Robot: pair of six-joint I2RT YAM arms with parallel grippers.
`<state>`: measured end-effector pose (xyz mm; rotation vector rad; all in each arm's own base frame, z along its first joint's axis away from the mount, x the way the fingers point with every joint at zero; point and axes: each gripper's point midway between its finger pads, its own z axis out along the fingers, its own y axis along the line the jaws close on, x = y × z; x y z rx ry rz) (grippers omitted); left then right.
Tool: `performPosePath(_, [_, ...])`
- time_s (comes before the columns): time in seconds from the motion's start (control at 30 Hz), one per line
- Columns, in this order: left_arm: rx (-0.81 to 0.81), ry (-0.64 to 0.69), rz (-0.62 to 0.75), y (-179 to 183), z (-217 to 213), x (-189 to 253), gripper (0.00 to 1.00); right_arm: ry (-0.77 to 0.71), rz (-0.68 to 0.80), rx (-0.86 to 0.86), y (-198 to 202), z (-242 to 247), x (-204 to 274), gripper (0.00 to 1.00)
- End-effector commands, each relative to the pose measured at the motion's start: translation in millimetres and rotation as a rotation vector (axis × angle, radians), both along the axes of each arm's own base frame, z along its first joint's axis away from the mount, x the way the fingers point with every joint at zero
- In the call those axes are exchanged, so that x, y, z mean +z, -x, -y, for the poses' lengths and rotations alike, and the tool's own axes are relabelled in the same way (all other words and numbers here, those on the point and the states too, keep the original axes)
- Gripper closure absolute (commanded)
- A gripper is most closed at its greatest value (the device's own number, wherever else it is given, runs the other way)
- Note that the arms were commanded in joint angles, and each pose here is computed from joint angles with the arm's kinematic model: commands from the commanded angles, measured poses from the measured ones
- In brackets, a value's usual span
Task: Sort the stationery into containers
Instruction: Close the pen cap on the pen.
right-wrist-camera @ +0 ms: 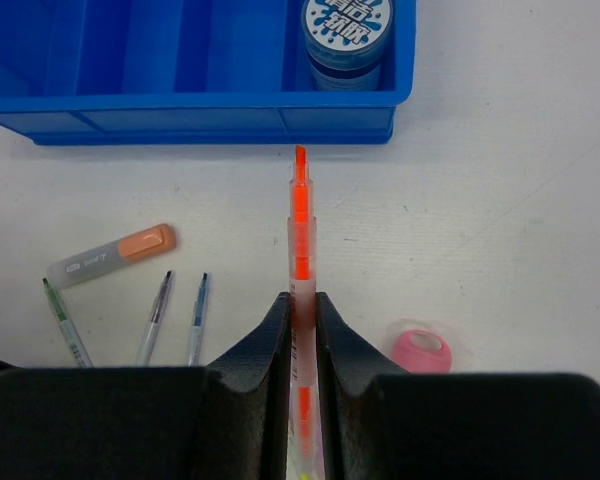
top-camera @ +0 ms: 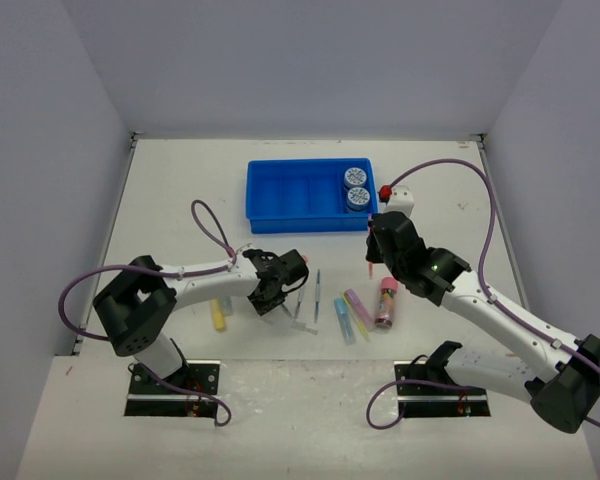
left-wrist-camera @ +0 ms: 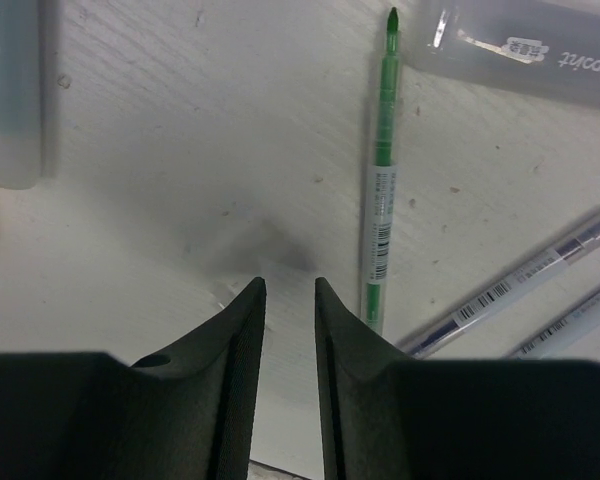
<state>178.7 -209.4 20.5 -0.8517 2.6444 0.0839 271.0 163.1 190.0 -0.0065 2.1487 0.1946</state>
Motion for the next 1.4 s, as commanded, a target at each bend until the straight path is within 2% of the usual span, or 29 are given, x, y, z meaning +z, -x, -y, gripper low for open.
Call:
performPosePath(0.0, [0.046,-0.012,0.039,-4.7,-9.6,3.8,0.72,-0.023,0.029,0.007,-4.2,-3.1,6.4,1.00])
performPosePath(0.37, [0.005,-0.017,0.048,-9.4,-8.7,0.2,0.68,-0.020,0.017,0.014,-4.6,-5.4,3.4,1.00])
performPosePath(0.6, [-0.133,-0.144,0.187,-38.9,-20.5,46.3,0.59,-0.015,0.017,0.016,-4.6,-4.9,2.7,1.00])
performPosePath(0.63, [-0.142,-0.139,0.212,-41.7,-21.5,55.8,0.56,-0.016,0.017,0.018,-4.5,-5.3,2.8,1.00])
performPosePath(0.73, [-0.171,-0.156,0.292,-55.9,-32.9,84.9,0.37,-0.018,0.016,0.024,-5.1,-7.3,3.0,1.00])
performPosePath(0.83, [-0.120,-0.142,0.315,-80.9,-63.0,98.7,0.30,-0.015,0.012,0.026,-5.0,-7.5,1.6,1.00])
performPosePath(0.93, [-0.076,-0.099,0.303,-96.1,-87.6,94.0,0.33,-0.016,0.016,0.023,-4.7,-6.6,2.1,1.00])
performPosePath(1.03, [-0.007,-0.036,0.272,-100.5,-96.9,84.7,0.51,-0.015,0.017,0.022,-4.6,-6.2,1.8,1.00])
performPosePath(1.17, [0.050,0.023,0.221,-105.8,-92.3,73.4,0.52,-0.015,0.014,0.027,-4.9,-7.4,0.8,1.00])
performPosePath(1.23, [0.069,0.036,0.180,-105.6,-86.9,63.9,0.55,-0.013,0.012,0.027,-5.1,-7.5,-0.5,1.00])
performPosePath(1.3, [0.090,0.052,0.146,-103.3,-82.2,58.8,0.65,-0.012,0.013,0.027,-5.3,-7.5,-0.3,1.00])
performPosePath(1.37, [0.108,0.058,0.113,-98.8,-80.7,49.9,0.67,-0.011,0.014,0.025,-5.2,-6.9,-0.4,1.00])
